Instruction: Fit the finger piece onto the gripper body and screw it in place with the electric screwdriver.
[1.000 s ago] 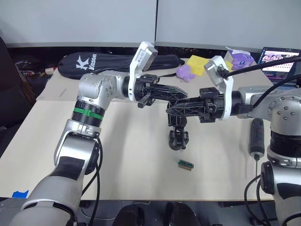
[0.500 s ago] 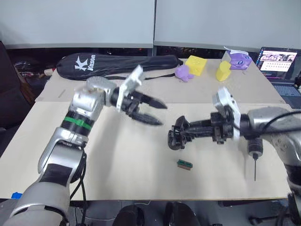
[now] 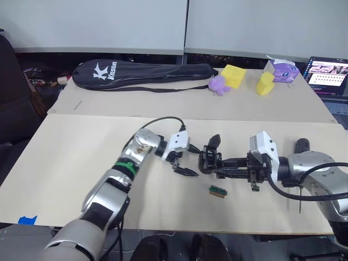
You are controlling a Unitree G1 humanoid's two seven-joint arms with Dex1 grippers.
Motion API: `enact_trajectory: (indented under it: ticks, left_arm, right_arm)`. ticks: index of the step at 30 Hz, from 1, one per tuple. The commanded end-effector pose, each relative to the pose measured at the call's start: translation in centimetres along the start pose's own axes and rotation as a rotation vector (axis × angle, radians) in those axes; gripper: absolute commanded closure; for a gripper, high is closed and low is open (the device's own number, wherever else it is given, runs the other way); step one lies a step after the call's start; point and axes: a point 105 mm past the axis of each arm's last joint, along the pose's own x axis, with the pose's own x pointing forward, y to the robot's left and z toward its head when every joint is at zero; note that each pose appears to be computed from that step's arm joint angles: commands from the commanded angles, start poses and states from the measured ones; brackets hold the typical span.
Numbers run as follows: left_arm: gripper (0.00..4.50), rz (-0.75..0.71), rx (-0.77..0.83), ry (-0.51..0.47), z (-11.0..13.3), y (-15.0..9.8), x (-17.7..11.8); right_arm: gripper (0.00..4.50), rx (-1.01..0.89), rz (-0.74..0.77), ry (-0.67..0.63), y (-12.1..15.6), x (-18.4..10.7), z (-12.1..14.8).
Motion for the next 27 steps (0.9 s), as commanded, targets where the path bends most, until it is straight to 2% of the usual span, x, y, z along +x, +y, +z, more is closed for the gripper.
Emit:
enact_trajectory:
  ticks: [1,6,13,16,19,27]
  left_arm:
    - [0.00,0.058,0.019,-0.019,0.5,0.8,0.6]
    - [0.00,0.069,0.019,-0.006,-0.1,0.5,1.7]
    - [0.00,0.116,-0.001,-0.018,-0.1,1.1,1.8]
    - [0.88,0.112,-0.007,-0.061,0.3,1.0,1.8]
    - [2.16,0.097,-0.001,-0.054,0.1,0.8,1.8]
    - [2.17,0.086,0.028,-0.017,-0.2,0.9,1.8]
  right_arm:
    - [4.17,-0.097,-0.006,-0.058,0.2,-0.5,1.7]
    - [4.17,-0.136,-0.046,-0.115,-0.7,-0.6,2.1]
    - [4.17,-0.142,-0.049,-0.119,-1.6,-0.2,1.4]
    - [4.17,-0.141,-0.049,-0.126,-2.1,0.0,1.3]
    - [4.17,-0.144,-0.044,-0.127,-2.5,0.2,1.0]
    - [4.17,-0.163,0.011,-0.139,-2.7,1.3,0.8]
